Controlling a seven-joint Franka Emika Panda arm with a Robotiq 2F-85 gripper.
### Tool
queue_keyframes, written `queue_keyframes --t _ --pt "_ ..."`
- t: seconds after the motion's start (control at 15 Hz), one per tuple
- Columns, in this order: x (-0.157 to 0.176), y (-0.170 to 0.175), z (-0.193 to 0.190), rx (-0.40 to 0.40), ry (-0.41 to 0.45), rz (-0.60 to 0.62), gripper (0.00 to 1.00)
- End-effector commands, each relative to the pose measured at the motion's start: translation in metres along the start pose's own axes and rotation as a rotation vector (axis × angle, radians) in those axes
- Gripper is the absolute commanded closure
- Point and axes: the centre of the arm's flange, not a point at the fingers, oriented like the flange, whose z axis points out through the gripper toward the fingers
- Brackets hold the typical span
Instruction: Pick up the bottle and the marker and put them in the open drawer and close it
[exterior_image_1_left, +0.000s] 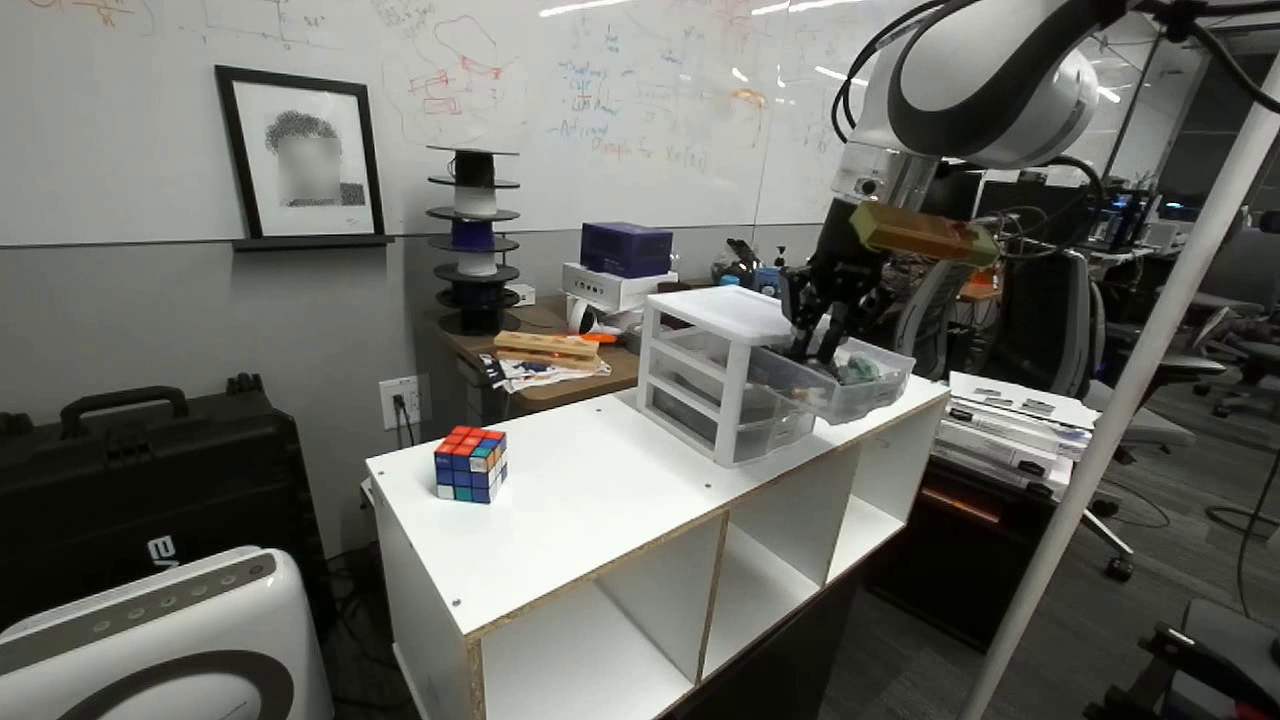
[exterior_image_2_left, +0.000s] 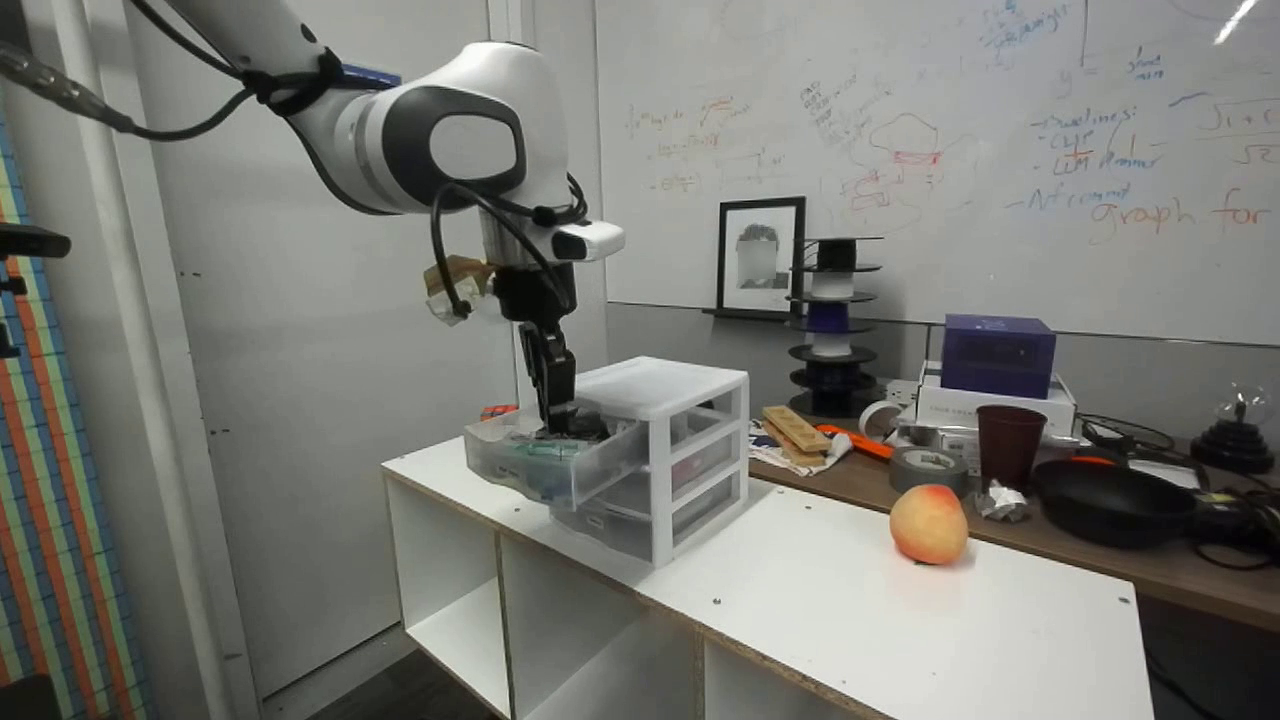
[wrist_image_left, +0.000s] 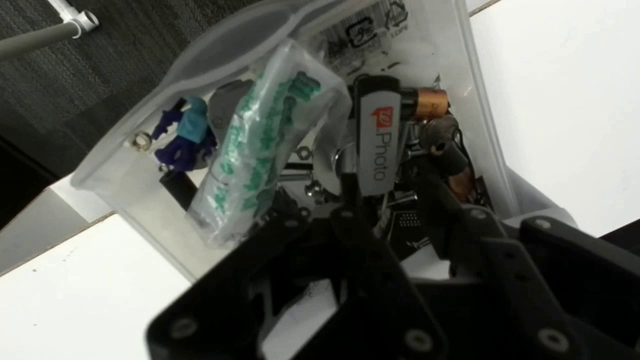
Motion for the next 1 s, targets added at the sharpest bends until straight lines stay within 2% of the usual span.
queue_keyframes --t 0.0,0.27,0.4,0.67,0.8,0.93 --pt "0.000 0.002 -0.021 0.029 0.024 -0.026 0.31" --pt "-0.016 0.000 -0.057 0.047 0.070 -0.039 0.02" --pt "-0.032 -0.005 -0.080 0.024 0.058 -0.066 0.00" --pt "-0.078 -0.005 -0.111 -0.018 -0.105 -0.207 0.00" --pt "-0.094 0.004 -0.114 -0.065 -0.159 -0.272 0.00" --pt "-0.092 0.019 -0.108 -0.114 -0.214 -0.304 0.00"
